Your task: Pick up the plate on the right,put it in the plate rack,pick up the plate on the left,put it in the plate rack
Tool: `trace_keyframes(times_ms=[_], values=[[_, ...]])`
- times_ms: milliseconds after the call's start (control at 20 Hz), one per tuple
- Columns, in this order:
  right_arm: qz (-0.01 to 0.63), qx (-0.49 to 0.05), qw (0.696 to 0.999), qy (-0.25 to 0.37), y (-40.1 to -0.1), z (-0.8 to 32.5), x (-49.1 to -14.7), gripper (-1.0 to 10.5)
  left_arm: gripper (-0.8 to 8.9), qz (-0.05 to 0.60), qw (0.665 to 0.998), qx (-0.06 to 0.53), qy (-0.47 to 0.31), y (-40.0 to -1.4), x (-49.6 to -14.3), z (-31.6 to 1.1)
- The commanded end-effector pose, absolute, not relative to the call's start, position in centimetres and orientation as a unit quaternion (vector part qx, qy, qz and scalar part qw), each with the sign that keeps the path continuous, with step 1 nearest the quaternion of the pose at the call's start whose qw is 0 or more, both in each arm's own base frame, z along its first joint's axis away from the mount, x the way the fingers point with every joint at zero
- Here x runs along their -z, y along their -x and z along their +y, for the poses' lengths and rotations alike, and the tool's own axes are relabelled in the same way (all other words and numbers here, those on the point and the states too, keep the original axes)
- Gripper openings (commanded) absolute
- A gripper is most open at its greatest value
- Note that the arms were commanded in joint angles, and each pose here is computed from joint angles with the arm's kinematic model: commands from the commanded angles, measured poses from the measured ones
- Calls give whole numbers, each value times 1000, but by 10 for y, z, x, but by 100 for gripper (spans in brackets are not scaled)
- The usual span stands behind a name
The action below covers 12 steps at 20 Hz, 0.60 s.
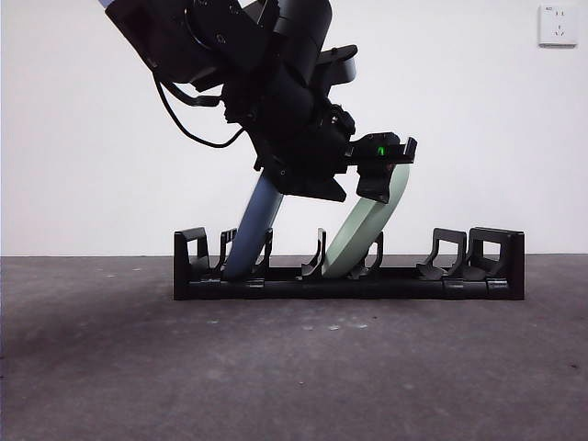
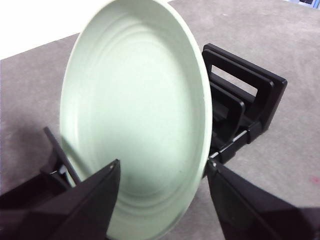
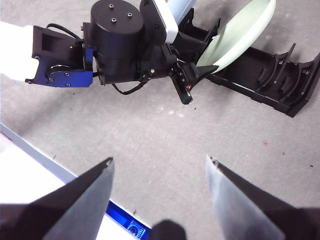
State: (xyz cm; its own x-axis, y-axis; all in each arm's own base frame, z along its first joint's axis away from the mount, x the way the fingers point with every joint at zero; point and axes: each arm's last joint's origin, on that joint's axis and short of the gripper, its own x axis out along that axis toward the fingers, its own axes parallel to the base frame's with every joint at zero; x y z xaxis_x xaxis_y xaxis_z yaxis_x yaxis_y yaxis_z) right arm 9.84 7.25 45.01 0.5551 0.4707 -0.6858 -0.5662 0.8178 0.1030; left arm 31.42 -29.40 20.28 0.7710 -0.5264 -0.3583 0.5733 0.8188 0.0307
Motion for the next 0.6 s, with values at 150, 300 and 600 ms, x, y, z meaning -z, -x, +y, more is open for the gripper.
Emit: trace_keyframes(times_ms=[150, 300, 600], values=[[380, -294, 874, 72, -97, 72, -447, 312, 292, 176, 929, 321, -56, -310, -200, -299], [380, -294, 874, 73, -97, 72, -447, 312, 293, 165, 928, 331, -53, -303, -209, -305], [379, -295, 874, 75, -97, 71, -447, 312, 292, 139, 924, 353, -48, -275, -262, -300]])
